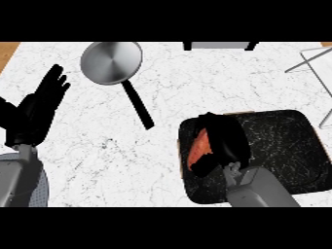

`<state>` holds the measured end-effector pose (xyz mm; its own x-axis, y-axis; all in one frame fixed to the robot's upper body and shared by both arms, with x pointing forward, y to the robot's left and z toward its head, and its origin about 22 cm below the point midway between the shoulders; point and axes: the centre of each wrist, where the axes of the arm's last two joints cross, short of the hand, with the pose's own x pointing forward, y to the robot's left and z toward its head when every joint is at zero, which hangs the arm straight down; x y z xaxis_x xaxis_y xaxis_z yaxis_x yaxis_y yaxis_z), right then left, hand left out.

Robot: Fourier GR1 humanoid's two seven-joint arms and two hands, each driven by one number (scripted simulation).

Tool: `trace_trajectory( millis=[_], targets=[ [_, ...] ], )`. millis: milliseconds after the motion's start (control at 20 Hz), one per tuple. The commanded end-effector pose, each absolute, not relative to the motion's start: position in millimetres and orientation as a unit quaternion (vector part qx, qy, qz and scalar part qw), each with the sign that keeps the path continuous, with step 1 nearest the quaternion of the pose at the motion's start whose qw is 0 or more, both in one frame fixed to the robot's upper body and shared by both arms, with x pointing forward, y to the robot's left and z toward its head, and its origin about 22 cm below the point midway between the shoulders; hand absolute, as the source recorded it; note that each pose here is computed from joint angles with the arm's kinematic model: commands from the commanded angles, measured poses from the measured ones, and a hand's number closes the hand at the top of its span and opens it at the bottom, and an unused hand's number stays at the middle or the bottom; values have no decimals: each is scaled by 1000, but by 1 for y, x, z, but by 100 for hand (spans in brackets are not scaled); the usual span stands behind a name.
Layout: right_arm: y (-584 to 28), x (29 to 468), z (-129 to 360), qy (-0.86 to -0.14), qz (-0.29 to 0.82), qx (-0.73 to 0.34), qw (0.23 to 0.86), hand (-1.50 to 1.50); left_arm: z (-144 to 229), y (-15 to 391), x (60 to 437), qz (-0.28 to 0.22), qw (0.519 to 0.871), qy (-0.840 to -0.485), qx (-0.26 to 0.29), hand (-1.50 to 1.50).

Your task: Pick the sweet potato from the tray and place it in the tiered shelf

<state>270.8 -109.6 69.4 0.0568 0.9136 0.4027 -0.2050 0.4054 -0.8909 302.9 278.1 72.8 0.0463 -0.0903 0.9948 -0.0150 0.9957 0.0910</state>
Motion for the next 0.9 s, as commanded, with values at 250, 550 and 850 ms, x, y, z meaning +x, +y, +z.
trace_trajectory(
  millis=[250, 550, 850],
  targets=[
    [-109, 252, 174, -687, 237, -343, 595, 150, 77, 293, 301, -21, 722, -690, 43, 0],
    [-125, 251, 223, -683, 180, -396, 586, 150, 85, 286, 308, -23, 718, -694, 48, 0],
    [-192, 277, 268, -656, 145, -460, 580, 150, 73, 292, 296, -20, 716, -697, 45, 0]
  ],
)
